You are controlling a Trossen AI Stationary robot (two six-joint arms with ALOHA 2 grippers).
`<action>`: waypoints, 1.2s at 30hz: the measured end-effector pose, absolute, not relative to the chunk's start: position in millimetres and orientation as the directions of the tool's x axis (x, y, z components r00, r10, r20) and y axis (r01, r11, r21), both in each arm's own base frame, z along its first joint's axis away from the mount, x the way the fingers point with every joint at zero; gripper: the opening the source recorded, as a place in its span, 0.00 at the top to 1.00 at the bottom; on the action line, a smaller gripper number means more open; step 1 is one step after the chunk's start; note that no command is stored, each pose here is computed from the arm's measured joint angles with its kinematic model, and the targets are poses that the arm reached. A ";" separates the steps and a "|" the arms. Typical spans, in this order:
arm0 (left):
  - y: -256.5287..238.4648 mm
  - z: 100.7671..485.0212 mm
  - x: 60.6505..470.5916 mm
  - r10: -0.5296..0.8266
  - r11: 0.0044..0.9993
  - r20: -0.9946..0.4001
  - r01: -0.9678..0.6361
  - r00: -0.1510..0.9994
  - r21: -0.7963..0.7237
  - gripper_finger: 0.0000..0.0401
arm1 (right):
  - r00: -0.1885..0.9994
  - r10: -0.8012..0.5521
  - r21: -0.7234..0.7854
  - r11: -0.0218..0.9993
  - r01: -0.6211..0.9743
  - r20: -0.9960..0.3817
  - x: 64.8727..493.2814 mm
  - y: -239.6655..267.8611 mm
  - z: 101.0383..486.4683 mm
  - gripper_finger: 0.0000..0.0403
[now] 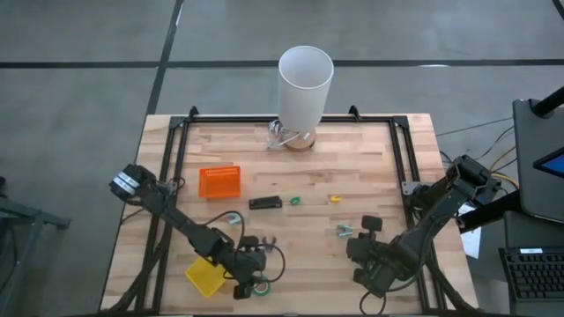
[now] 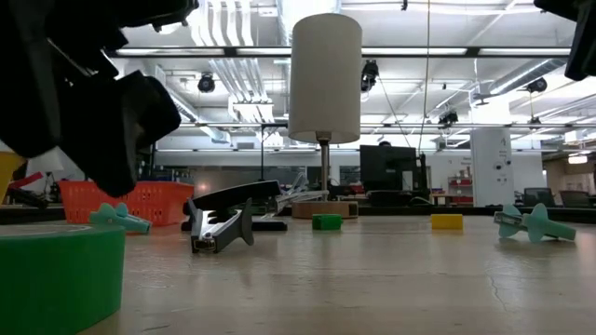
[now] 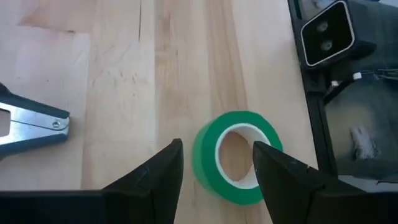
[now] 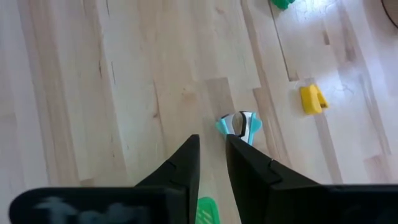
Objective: Pick and place Stapler, Stapler remover, tape
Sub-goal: Put the green tape into the green bin
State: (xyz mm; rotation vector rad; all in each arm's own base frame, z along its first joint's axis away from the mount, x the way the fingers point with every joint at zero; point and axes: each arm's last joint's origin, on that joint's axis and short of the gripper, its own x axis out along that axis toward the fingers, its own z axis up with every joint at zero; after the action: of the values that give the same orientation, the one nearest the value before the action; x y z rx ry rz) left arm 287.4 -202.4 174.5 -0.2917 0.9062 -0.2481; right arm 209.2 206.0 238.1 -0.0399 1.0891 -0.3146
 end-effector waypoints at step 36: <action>-207.6 151.2 301.2 -0.191 0.971 -0.711 0.023 0.677 -0.239 0.87 | 0.540 -0.323 -0.203 0.941 0.270 -0.777 215.4 207.5 240.8 0.87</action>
State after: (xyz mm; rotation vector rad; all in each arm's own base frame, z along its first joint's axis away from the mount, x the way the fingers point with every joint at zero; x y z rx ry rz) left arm 301.2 -207.6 151.2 -0.2176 0.8205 -0.1210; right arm 215.4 207.5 240.8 -0.0612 0.9360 -0.3529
